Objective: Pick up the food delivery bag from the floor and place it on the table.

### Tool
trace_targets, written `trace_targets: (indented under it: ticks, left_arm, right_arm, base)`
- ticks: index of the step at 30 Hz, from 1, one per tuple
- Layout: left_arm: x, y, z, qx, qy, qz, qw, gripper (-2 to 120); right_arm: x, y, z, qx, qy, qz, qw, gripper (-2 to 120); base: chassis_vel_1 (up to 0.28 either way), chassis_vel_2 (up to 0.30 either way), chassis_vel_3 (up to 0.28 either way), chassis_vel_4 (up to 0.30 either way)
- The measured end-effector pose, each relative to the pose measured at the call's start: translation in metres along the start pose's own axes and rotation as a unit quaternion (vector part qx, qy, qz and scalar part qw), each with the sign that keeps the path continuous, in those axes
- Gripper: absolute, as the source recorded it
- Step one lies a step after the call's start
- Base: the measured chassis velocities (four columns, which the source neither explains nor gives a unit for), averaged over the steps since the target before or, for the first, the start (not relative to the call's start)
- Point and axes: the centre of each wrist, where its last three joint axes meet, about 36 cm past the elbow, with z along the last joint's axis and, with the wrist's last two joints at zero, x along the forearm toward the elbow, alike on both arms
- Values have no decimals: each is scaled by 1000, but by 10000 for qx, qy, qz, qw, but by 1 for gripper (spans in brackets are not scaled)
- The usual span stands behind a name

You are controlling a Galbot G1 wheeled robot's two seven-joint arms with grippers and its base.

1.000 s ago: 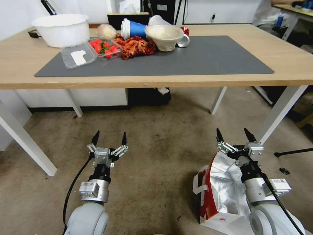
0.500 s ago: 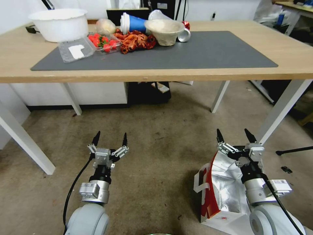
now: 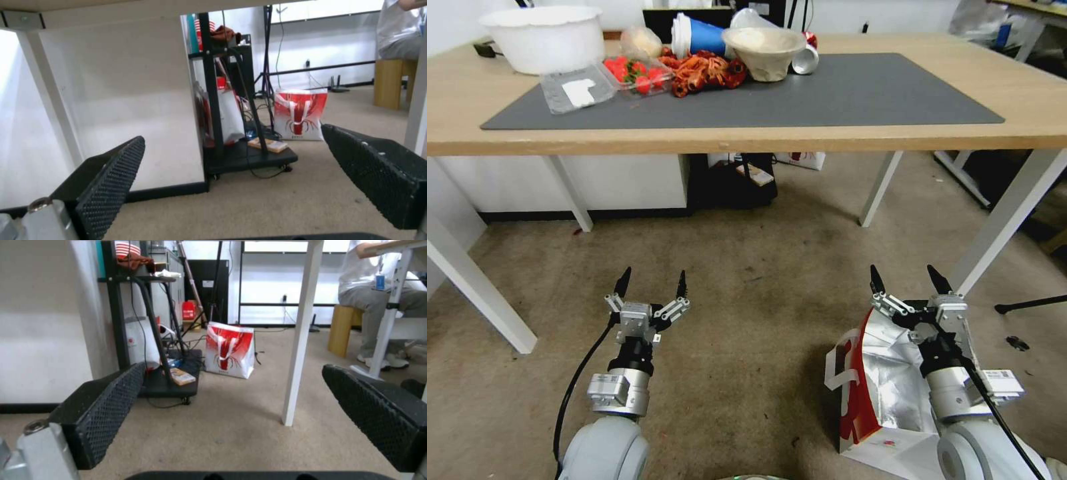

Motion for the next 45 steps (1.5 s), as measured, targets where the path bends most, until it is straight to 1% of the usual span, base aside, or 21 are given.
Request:
trace_targets:
  ticks: [9,10,11,13,14,17,18,19,25,30,34,39,41,45]
  left_arm:
    - [0,-1,5,27,-1,-10,10000,99]
    - [-1,-1,8,61,-84,-18,9999,99]
    - [-1,-1,8,61,-84,-18,9999,99]
    - [-4,0,15,76,-325,-33,9994,100]
    - [-4,0,15,76,-325,-33,9994,100]
    - [-6,0,17,58,-393,-13,9992,100]
    - [-6,0,17,58,-393,-13,9992,100]
    - [-7,0,17,51,-401,-2,9992,100]
    - [-9,3,16,75,-352,11,9994,100]
    - [-7,5,17,80,-288,8,9996,100]
    - [-5,6,17,65,-190,16,9998,100]
    - [-5,6,18,66,-156,-10,9999,100]
    - [-5,7,20,57,-130,-22,9999,100]
    - [-6,8,24,45,-85,-45,9999,100]
  right_arm:
    - [1,1,0,24,-9,-23,10000,100]
    - [0,0,1,38,4,-1,10000,100]
    - [0,0,1,38,4,-1,10000,100]
    - [-1,-6,4,103,41,74,9999,100]
    - [-1,-6,4,103,41,74,9999,100]
    - [-5,-21,12,299,130,212,9992,100]
    - [-5,-21,12,299,130,212,9992,100]
    - [-6,-28,14,371,164,265,9988,100]
    - [-3,-52,23,661,343,407,9964,100]
    - [6,-61,32,806,451,454,9947,100]
    - [17,-74,46,1060,578,533,9912,100]
    - [22,-84,57,1296,645,626,9875,100]
    - [23,-92,66,1462,651,691,9847,100]
    - [25,-98,80,1529,734,782,9824,100]
  base:
    - [0,0,0,0]
    - [0,0,0,0]
    - [0,0,0,0]
    - [0,0,0,0]
    - [0,0,0,0]
    - [0,0,0,0]
    - [0,0,0,0]
    - [0,0,0,0]
    - [0,0,0,0]
    - [0,0,0,0]
    - [0,0,0,0]
    - [0,0,0,0]
    - [0,0,0,0]
    - [0,0,0,0]
